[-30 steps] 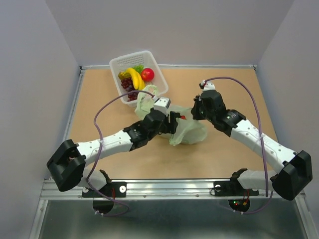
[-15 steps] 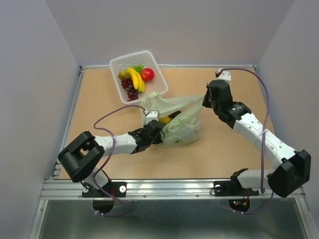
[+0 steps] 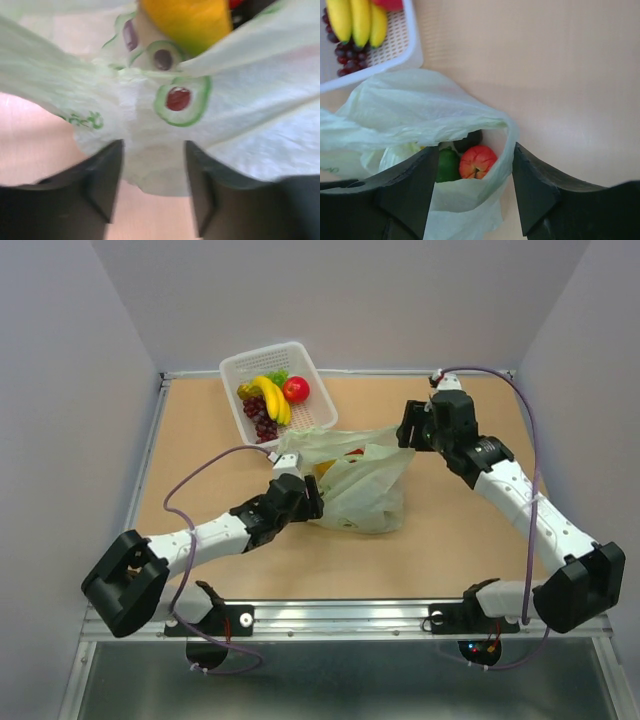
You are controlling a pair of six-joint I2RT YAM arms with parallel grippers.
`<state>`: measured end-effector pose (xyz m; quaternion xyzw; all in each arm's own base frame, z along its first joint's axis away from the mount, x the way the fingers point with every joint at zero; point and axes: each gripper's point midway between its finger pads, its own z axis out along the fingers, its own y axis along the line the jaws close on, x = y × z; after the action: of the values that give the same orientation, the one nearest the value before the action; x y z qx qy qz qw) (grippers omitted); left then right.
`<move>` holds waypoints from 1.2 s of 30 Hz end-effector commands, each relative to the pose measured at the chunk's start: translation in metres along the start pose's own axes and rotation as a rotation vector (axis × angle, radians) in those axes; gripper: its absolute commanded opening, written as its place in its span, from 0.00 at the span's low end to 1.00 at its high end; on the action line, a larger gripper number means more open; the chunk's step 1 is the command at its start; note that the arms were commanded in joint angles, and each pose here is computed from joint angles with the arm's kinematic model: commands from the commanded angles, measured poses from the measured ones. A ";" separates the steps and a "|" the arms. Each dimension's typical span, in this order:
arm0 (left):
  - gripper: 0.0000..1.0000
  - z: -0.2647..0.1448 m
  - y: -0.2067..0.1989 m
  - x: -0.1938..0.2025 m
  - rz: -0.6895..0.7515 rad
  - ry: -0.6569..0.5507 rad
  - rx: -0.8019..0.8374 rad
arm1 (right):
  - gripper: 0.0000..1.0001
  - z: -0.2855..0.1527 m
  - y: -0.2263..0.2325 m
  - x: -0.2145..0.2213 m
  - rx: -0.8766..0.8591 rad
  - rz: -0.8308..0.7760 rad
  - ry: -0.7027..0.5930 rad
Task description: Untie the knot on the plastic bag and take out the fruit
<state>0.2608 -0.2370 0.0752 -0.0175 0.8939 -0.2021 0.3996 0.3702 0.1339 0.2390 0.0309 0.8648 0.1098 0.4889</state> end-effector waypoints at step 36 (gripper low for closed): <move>0.78 -0.024 -0.050 -0.150 0.060 -0.215 0.203 | 0.84 -0.025 0.159 0.036 -0.467 -0.491 0.100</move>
<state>0.3336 -0.2366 0.2011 0.0042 0.8336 -0.2634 0.4854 0.3206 0.2897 0.2706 -0.2853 0.8173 0.1982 0.4598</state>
